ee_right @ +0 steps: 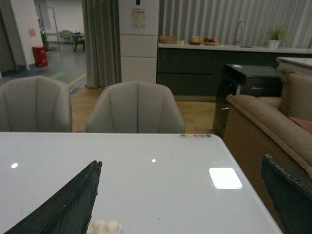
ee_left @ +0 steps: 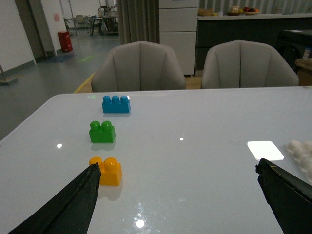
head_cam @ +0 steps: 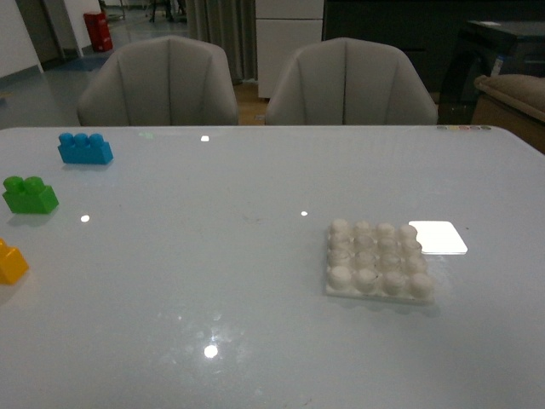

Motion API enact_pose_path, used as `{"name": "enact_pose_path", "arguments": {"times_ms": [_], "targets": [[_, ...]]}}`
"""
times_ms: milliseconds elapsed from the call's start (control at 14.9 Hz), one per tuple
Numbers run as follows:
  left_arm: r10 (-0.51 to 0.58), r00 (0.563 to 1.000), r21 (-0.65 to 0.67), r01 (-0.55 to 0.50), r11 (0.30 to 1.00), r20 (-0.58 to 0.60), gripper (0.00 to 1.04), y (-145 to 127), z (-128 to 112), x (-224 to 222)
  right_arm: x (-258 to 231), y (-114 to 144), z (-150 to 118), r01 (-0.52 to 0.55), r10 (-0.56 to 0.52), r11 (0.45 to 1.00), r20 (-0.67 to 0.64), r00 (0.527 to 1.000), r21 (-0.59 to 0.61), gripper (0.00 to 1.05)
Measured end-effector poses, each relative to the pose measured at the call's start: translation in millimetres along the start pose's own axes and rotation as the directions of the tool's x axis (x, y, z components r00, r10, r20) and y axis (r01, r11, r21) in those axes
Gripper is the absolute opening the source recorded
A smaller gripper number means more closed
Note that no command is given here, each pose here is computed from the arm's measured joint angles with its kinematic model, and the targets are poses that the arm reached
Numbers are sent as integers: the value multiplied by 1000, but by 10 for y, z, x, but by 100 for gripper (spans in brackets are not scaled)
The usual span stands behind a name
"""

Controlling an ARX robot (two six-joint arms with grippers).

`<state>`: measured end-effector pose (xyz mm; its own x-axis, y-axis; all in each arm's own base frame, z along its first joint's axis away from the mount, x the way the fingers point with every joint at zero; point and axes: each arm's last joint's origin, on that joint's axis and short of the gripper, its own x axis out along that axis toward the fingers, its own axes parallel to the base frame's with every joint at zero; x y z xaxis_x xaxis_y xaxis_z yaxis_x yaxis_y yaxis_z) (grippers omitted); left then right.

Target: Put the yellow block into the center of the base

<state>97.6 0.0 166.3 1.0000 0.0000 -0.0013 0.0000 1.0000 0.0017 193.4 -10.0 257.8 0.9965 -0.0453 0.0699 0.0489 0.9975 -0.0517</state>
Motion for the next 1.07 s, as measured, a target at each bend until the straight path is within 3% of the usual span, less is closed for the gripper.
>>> {"name": "enact_pose_path", "arguments": {"times_ms": [201,269,336,403,671,1074], "targets": [[1,1000,0,-1,1000,0,98,0,0,0,353,18,-16,-17,18,1000,-93,996,4,98],[0,1000,0,0,1000,0,98,0,0,0,860,32,-233,-29,34,999,-277,960,23,98],[0,1000,0,0,1000,0,98,0,0,0,1622,131,-901,-30,26,1000,-537,843,0,98],[0,1000,0,0,1000,0,98,0,0,0,1770,459,-1777,-136,100,991,-764,638,16,98],[0,1000,0,0,1000,0,98,0,0,0,1990,727,-1940,-157,189,980,-785,590,118,98],[0,1000,0,0,1000,0,98,0,0,0,2080,915,-2055,-132,242,970,-807,538,203,98]]}}
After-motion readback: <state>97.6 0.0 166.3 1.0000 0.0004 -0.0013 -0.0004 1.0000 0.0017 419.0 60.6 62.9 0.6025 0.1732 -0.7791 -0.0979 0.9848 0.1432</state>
